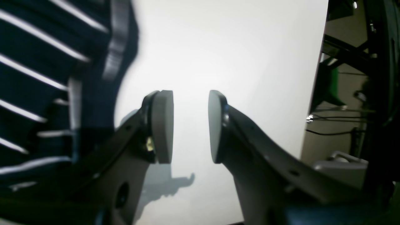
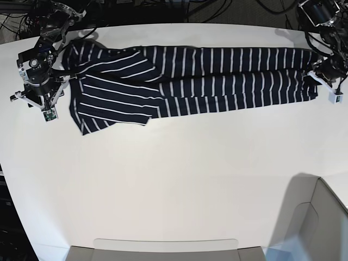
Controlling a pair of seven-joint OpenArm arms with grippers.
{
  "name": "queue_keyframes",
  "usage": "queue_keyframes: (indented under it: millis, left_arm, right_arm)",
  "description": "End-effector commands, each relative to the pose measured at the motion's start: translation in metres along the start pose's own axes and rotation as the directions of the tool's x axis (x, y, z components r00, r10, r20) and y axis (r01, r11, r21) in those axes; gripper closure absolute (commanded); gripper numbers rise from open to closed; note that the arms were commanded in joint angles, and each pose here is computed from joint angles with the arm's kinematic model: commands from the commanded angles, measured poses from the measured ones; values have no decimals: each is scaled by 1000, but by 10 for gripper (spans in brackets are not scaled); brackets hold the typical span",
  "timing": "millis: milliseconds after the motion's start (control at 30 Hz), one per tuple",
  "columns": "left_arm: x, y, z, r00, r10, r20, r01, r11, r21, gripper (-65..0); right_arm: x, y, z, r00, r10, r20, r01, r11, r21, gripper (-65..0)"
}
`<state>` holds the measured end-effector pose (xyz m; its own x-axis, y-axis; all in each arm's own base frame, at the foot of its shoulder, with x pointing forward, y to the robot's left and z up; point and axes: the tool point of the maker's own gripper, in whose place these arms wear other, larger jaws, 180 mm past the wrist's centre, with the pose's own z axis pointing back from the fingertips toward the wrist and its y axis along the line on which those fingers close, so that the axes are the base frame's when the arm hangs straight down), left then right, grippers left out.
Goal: Fold the T-shirt properly
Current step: 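Grip both ends of the long strip and stretch it flat, then grasp the strip end with the left gripper and fold it toward the right gripper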
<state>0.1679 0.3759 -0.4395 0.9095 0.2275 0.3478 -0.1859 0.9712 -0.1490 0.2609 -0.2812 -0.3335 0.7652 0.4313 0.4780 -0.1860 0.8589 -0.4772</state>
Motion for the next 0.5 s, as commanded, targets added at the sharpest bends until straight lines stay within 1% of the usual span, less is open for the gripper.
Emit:
queue_keyframes:
  millis: [0,100,233,333,433,467]
  left_arm:
    - [-7,5,6,998,-31,-58,33,999,36,0]
    - [6,5,20,996,-72,-43,75,995,66,0]
    - [24,14,58,995,-96,0,95,984,154,0]
    - [47,8,86,984,-138,112,112,970,216,0]
    - [65,-17,106,956,-212,200,159,954,253,0]
    - [64,-27,110,949,-229,216,171,951,257,0]
  right_arm:
    - [11,-10,6,999,17,38,-16,999,-29,-197]
    - [11,-10,7,999,17,39,-16,999,-30,-197]
    - [11,-10,7,999,18,37,-17,999,-32,-197]
    - [11,-10,7,999,18,37,-17,999,-32,-197]
    - [11,-10,7,999,18,37,-17,999,-32,-197]
    - [12,-9,7,999,19,38,-18,999,-29,-197]
